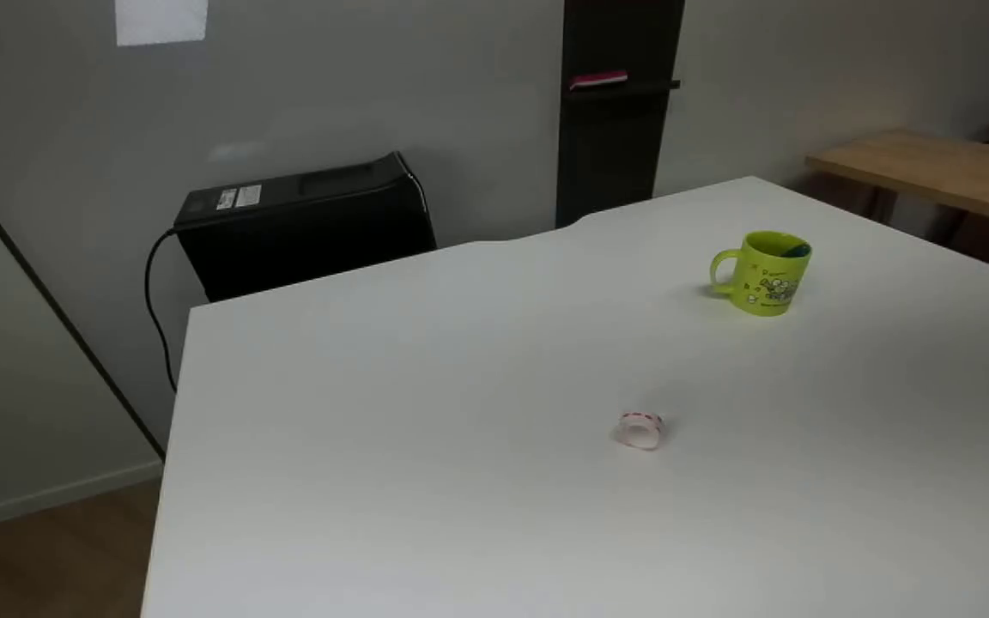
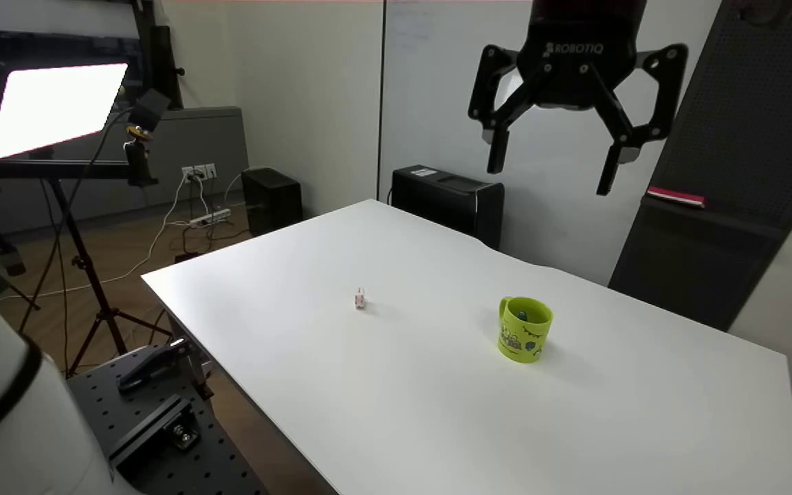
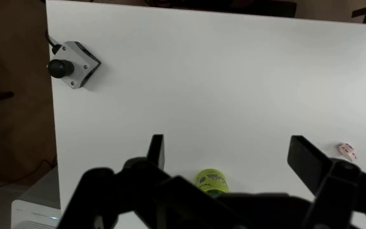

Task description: Pick up the marker in the mug and put it on the table

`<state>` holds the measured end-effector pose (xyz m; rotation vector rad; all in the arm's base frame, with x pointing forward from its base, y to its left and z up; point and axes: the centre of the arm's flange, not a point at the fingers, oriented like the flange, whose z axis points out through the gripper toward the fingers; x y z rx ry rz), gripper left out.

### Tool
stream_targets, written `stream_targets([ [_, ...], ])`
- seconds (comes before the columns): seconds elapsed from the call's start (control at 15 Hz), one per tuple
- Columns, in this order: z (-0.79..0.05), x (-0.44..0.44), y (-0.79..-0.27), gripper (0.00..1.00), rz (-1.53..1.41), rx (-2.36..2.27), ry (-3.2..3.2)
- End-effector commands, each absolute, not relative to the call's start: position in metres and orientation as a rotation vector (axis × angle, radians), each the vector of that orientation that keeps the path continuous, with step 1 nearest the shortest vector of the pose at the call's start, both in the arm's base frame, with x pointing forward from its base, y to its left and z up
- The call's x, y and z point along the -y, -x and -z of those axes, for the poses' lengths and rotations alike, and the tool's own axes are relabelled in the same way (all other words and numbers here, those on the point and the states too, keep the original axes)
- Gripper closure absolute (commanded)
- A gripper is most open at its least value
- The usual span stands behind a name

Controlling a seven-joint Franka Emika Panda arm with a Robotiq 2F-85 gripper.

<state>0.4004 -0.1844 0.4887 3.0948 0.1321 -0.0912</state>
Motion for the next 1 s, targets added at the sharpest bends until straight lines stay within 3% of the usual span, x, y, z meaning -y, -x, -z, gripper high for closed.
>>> stream_targets([
  [0.0,-0.472,0.194,-0.415,0.0,0.107,-0.208,-3.095],
  [0.93,-0.42,0.215,-0.515,0.0,-0.204,-0.379,-3.048],
])
